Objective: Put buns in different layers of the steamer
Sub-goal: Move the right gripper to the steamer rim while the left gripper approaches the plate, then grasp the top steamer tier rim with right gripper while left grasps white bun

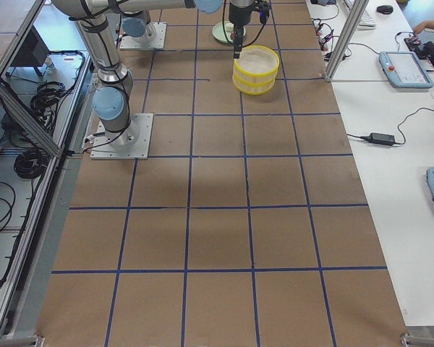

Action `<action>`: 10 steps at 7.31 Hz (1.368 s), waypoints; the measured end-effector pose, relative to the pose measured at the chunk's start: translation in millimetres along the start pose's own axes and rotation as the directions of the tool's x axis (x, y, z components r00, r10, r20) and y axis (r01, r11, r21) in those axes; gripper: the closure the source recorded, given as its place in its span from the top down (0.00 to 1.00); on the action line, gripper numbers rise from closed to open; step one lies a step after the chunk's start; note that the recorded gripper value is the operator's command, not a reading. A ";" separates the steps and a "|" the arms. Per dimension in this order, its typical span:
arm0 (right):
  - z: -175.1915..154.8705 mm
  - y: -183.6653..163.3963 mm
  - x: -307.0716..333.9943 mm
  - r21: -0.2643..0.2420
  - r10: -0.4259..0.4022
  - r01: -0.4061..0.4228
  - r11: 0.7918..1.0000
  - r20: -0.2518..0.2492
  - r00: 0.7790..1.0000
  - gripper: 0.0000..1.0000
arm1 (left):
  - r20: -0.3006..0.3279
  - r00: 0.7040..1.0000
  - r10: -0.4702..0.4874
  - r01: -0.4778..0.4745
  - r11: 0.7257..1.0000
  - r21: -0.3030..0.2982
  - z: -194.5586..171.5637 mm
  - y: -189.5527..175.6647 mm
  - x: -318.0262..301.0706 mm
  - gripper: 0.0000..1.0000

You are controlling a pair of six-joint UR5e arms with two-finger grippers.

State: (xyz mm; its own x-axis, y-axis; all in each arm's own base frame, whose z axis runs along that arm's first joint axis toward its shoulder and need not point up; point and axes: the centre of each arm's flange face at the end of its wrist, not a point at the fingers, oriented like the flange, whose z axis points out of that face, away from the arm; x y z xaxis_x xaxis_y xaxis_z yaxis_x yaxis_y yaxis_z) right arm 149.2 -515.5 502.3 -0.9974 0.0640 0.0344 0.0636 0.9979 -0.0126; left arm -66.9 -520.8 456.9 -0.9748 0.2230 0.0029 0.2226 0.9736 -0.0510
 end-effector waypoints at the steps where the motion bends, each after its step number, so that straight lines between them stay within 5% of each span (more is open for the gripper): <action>1: 16.1 -7.6 -24.6 0.009 -0.013 0.013 1.000 -0.007 1.000 1.00 | -0.010 1.000 -0.018 0.017 0.999 -0.032 17.5 7.0 -27.6 1.00; 3: 76.3 -31.5 -83.4 0.005 0.030 -0.030 1.000 -0.014 0.999 1.00 | 0.017 0.998 -0.054 0.056 0.990 -0.131 76.7 9.6 -75.9 1.00; 7: 173.1 -60.9 -130.4 0.042 0.065 -0.065 0.997 0.002 0.998 0.93 | 0.014 0.998 -0.059 0.061 0.975 -0.216 192.8 -11.8 -107.2 0.99; 9: 211.0 -62.6 -133.1 0.090 0.065 -0.067 0.994 0.023 0.998 0.38 | 0.003 0.998 -0.056 0.055 0.967 -0.249 230.9 -11.3 -109.4 0.87; 10: 222.2 -62.4 -133.9 0.096 0.062 -0.065 0.993 0.028 0.998 0.34 | 0.001 0.998 -0.055 0.054 0.965 -0.256 239.8 -9.2 -108.4 0.76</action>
State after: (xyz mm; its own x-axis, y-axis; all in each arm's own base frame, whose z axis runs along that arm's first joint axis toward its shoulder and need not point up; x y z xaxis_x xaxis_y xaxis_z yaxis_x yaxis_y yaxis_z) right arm 270.9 -588.6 276.4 -0.9921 0.1255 0.0053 0.1242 0.9860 -0.1111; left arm 33.4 -565.7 217.7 -0.9857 0.1687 0.0049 0.1661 0.9643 0.2062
